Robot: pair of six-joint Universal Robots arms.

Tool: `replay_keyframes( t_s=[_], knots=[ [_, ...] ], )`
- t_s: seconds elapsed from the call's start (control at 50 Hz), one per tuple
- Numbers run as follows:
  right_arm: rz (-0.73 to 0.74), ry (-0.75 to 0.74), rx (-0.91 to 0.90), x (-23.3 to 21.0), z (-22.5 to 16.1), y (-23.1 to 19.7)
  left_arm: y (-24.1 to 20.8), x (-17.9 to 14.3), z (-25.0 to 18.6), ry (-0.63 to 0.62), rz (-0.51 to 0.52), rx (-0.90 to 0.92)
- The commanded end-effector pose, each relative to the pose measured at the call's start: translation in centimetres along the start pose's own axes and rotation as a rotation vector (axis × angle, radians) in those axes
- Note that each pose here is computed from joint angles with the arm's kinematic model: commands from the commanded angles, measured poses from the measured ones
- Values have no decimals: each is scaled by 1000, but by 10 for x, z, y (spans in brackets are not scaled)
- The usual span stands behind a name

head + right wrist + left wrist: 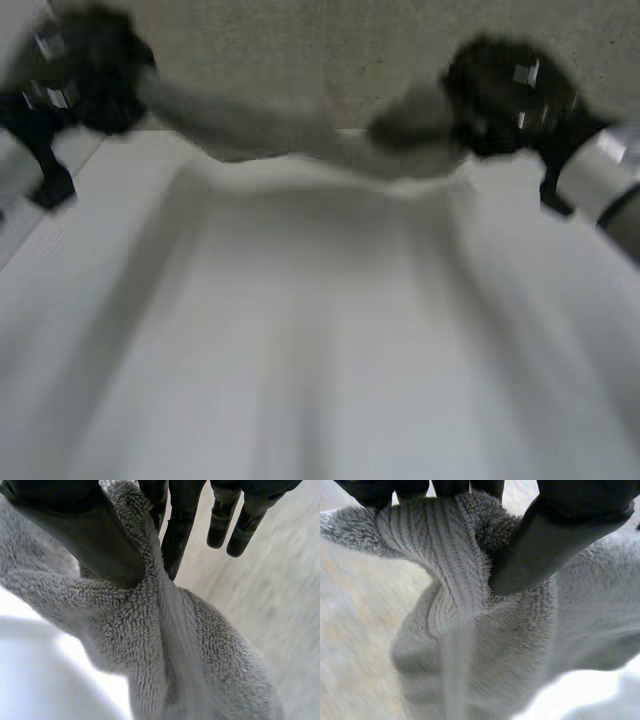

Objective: Fold the towel.

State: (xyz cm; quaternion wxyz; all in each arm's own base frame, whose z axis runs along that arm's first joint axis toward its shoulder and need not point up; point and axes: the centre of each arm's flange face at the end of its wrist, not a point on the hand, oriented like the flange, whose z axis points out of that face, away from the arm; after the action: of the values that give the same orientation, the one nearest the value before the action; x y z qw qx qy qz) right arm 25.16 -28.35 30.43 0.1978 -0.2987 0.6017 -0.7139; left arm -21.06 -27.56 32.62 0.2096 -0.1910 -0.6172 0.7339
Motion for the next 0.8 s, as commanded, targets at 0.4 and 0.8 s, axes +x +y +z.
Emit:
replay_keyframes(
  t_s=[0.4,0.8],
  knots=[
    [-158,-146,-456,-11,-59,121,170,14,-71,141,103,-541],
    [-295,-370,-395,-102,-62,111,180,16,-68,159,94,-558]
  ],
)
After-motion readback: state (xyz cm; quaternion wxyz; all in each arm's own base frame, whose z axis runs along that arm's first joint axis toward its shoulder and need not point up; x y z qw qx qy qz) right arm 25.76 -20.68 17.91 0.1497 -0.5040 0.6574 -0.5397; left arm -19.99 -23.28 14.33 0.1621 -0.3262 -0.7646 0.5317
